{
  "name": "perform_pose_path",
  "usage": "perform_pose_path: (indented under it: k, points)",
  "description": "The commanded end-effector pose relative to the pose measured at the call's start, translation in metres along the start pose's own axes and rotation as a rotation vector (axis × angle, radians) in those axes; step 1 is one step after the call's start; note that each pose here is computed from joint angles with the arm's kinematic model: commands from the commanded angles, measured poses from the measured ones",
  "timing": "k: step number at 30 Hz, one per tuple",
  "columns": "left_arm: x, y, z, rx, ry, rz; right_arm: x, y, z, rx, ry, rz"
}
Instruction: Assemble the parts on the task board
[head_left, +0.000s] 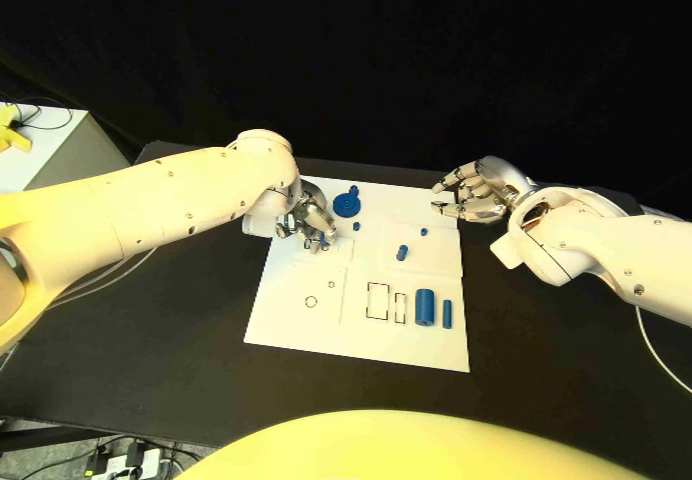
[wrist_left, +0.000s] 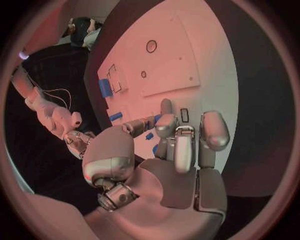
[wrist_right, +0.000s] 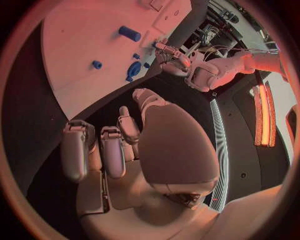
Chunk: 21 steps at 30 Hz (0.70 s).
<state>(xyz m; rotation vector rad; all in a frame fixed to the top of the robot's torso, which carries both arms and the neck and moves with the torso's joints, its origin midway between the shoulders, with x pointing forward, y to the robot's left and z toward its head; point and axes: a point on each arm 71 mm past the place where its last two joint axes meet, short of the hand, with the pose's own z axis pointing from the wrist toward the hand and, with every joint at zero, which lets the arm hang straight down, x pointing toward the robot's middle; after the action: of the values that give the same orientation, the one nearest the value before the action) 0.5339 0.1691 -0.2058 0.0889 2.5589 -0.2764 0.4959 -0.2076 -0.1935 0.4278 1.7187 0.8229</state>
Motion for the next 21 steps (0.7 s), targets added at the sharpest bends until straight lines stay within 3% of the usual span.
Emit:
perform_pose_path:
  k: [1,21]
  points:
    - [-0.0005,-0.0012,-0.0009,0.011,0.018,-0.02,0.0013,0.0008,-0.0001,-0.011,0.015,-0.009]
    - [0.0,-0.0025,0.0011,0.021,0.088,-0.027,0.002,0.0007,0.0003,-0.01,0.017,-0.009]
